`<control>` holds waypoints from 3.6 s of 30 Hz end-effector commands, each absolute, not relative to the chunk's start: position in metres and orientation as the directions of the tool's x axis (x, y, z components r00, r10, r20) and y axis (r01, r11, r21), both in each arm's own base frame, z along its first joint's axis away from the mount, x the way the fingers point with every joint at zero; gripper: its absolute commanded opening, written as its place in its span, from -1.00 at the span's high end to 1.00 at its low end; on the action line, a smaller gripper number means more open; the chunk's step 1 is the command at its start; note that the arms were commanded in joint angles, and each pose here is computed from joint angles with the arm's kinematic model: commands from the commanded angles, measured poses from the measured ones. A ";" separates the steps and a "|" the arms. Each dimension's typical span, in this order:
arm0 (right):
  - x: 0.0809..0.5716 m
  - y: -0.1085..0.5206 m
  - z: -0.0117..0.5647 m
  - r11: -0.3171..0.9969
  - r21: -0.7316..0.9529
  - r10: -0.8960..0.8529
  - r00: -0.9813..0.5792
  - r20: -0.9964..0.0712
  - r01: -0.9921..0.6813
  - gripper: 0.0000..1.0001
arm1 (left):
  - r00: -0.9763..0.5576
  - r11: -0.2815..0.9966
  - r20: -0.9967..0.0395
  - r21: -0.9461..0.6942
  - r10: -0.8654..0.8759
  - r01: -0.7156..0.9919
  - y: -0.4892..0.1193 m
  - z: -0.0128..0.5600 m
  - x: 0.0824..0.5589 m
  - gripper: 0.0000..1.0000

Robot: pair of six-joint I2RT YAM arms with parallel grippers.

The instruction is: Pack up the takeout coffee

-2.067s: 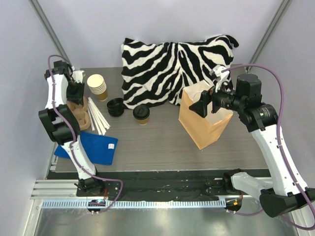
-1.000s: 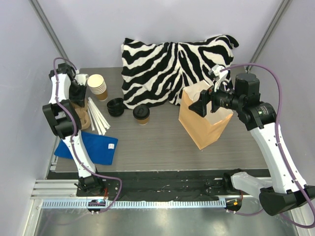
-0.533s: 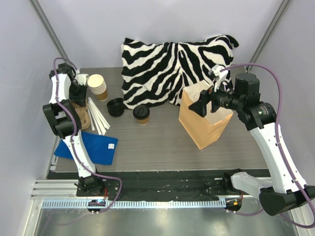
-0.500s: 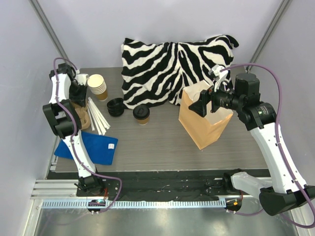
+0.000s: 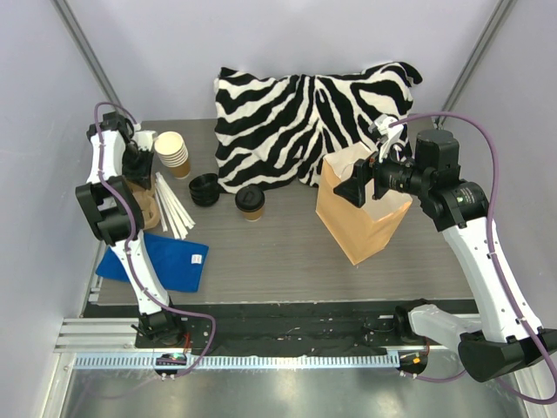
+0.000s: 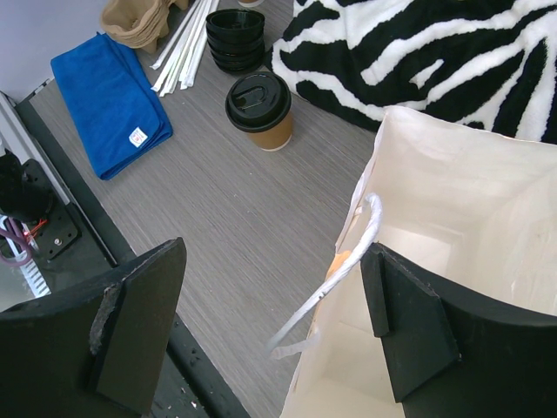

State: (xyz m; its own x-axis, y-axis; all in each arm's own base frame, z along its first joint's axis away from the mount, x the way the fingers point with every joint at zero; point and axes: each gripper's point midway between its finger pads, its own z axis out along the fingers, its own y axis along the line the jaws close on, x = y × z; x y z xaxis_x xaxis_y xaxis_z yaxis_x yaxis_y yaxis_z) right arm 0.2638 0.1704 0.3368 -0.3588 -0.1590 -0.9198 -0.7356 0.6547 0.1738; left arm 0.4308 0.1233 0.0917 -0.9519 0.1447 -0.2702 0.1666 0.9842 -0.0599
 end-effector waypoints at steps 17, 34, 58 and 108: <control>0.272 0.171 0.347 0.666 0.144 -0.147 -0.318 -0.936 -0.732 -0.78 | -0.945 0.982 -0.290 -0.066 0.150 0.176 0.123 0.097 0.434 0.95; 0.268 0.172 0.352 0.658 0.150 -0.135 -0.312 -0.941 -0.738 -0.79 | -0.920 0.977 -0.333 0.005 0.204 0.215 0.125 0.146 0.419 1.00; 0.267 0.172 0.364 0.657 0.136 -0.128 -0.288 -0.949 -0.742 -0.78 | -0.902 0.984 -0.402 -0.014 0.159 0.179 0.090 0.205 0.377 1.00; 0.288 0.143 0.412 0.750 0.156 -0.002 -0.238 -0.971 -0.643 -0.85 | -0.847 0.838 -0.366 -0.244 0.386 0.488 -0.217 0.153 0.236 -0.73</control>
